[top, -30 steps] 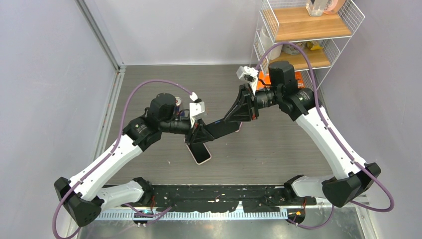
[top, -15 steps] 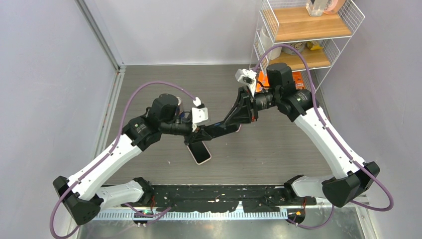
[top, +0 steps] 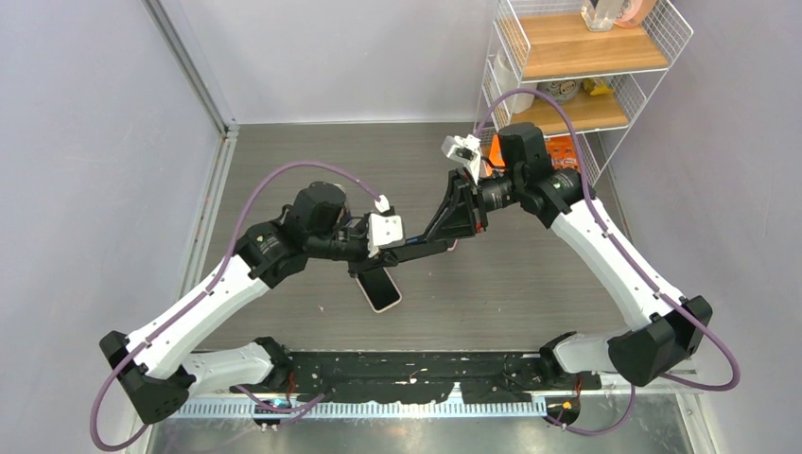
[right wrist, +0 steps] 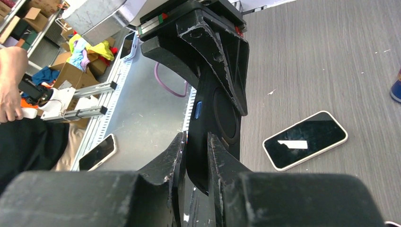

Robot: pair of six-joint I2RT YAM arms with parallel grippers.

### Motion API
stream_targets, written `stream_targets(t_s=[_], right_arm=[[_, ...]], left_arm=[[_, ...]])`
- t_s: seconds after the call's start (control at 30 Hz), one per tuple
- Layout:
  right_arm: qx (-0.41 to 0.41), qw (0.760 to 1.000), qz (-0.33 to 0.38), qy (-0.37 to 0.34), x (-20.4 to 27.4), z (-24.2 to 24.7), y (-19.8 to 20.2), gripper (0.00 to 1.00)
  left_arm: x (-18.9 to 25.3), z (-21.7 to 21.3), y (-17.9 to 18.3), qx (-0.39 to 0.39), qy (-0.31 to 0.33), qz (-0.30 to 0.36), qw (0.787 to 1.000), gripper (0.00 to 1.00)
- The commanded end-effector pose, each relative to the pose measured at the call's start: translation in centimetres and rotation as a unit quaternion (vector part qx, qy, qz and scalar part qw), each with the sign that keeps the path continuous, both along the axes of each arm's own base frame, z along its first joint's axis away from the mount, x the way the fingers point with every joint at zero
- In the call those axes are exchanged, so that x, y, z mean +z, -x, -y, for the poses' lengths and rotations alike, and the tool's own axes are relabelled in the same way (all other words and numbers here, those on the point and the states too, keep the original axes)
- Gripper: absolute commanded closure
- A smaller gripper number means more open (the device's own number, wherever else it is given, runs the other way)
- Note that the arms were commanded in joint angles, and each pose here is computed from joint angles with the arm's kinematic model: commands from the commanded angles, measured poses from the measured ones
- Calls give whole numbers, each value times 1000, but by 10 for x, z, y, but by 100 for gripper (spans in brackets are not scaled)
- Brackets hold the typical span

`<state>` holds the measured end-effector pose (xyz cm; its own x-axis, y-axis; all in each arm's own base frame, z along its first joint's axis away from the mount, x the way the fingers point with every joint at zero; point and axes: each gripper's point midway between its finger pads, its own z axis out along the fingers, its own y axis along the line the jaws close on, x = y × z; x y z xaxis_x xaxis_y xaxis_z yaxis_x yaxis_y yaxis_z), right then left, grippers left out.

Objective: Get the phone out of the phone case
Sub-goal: Remove the phone case from the phone.

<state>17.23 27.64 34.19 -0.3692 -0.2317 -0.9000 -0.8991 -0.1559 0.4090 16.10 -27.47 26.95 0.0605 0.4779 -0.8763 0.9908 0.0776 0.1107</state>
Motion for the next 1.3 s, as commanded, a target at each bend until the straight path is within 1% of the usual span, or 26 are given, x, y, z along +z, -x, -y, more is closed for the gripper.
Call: stream_targets(t_s=[0.0, 1.03, 1.27], right_arm=[[7, 999, -33, 1, -3, -4, -3, 95], [-11, 995, -89, 31, -36, -9, -28, 95], [-35, 994, -94, 42, -39, -9, -39, 95]], left_arm=[[33, 17, 12, -81, 31, 91, 992, 100], [30, 9, 17, -95, 2, 136, 986, 100], [23, 6, 17, -98, -7, 140, 985, 100]])
